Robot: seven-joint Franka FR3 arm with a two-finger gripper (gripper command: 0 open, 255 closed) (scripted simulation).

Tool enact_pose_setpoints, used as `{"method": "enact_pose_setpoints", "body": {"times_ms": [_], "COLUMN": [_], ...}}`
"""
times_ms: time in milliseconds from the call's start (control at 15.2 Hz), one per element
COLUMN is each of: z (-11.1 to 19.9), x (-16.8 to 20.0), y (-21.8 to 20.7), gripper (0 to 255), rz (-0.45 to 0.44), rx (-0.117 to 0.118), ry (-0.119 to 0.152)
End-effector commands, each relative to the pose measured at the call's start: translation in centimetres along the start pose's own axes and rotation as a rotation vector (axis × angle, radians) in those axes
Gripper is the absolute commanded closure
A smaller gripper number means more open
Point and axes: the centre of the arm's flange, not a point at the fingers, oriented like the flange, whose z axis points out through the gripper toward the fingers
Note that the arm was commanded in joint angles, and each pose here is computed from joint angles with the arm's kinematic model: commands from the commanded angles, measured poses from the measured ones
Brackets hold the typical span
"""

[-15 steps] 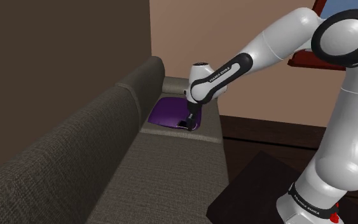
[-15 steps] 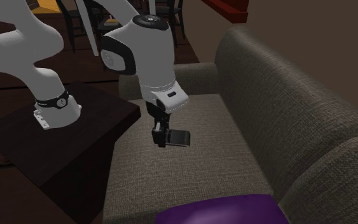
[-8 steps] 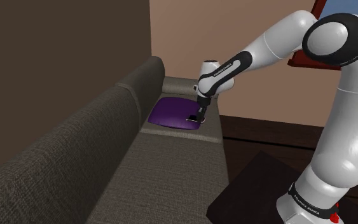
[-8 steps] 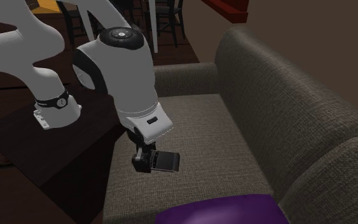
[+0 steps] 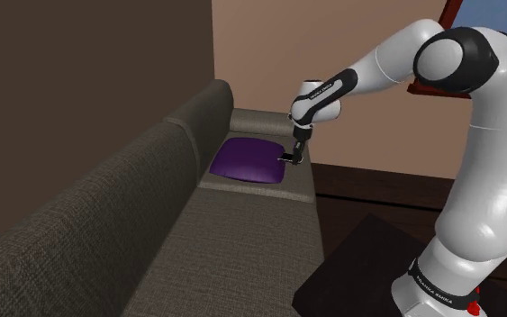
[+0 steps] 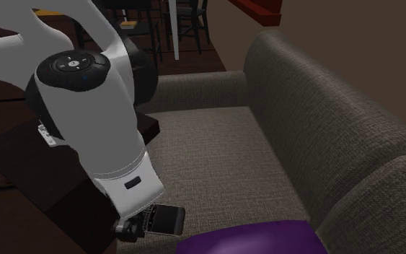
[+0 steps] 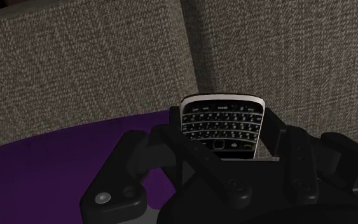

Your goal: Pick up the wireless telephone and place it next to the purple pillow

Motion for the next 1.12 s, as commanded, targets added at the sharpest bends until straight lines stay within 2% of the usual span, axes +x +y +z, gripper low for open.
{"method": "enact_pose_setpoints", "body": {"times_ms": [0,330,1056], "z": [0.3,0.2,6.0], "x": [-0.7,-2.8,-2.9], "y": [2.8,9.6,9.7], "gripper": [255,255,255], "rz": [-0.001,-0.001,-0.001], "rx": [0.0,0.0,0.0], "ry": [0.0,0.0,0.0]}}
